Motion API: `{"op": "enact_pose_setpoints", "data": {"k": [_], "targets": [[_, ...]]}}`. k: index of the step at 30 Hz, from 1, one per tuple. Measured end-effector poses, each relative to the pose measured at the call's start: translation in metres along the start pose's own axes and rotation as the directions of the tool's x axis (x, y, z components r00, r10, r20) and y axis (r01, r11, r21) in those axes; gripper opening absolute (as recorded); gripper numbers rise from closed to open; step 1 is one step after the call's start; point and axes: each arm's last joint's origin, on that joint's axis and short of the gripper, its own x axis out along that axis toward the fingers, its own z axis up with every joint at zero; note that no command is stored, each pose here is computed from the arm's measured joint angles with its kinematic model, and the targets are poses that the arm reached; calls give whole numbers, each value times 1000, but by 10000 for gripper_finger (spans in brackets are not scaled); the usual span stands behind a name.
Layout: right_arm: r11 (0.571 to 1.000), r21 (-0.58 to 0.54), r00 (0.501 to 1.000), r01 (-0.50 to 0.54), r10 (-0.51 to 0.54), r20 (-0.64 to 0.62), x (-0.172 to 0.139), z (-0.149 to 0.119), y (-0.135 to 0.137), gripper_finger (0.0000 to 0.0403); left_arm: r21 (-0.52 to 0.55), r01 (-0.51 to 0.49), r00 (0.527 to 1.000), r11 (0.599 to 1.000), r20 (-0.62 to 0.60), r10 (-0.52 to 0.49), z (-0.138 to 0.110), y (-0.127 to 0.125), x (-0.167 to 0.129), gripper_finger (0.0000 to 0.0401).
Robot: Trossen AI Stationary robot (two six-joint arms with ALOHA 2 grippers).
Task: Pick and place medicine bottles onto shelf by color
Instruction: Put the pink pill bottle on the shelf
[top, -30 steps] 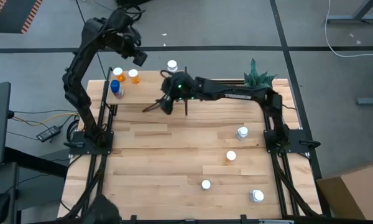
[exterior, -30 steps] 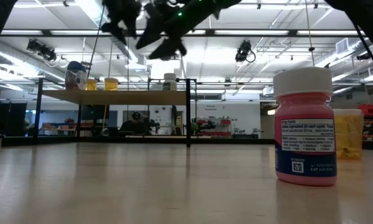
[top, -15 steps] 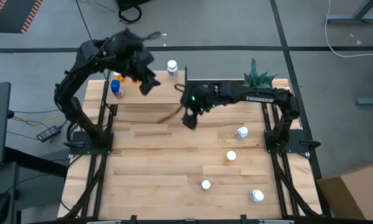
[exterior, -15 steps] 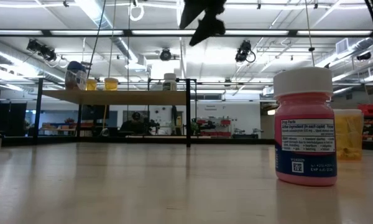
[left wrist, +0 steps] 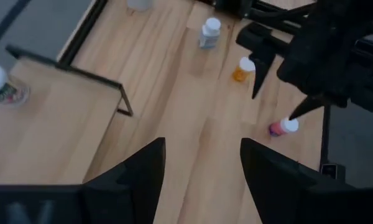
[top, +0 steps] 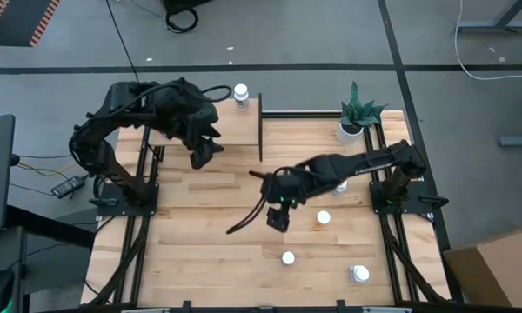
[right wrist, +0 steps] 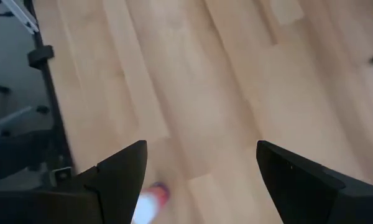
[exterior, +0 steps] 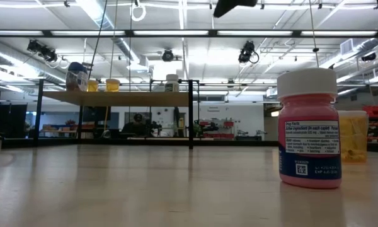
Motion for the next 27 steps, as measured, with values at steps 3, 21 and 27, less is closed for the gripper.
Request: {"op": "enact_pose_setpoints", "data": {"k": [3,21,27], "targets": [[997,78,1000,9,-7,-17,-1,-10,10,310,37,-15,1000,999,7,14,-1,-5,2,212],[867,499,999,-1,-21,38,5,-40,54,310,-49,268,929,962,277,-245,-146,2,24,193],[871,487,969,64,61,-237,61,-53,68,310,-94,338,897,937,335,-290,-178,11,11,189]]}}
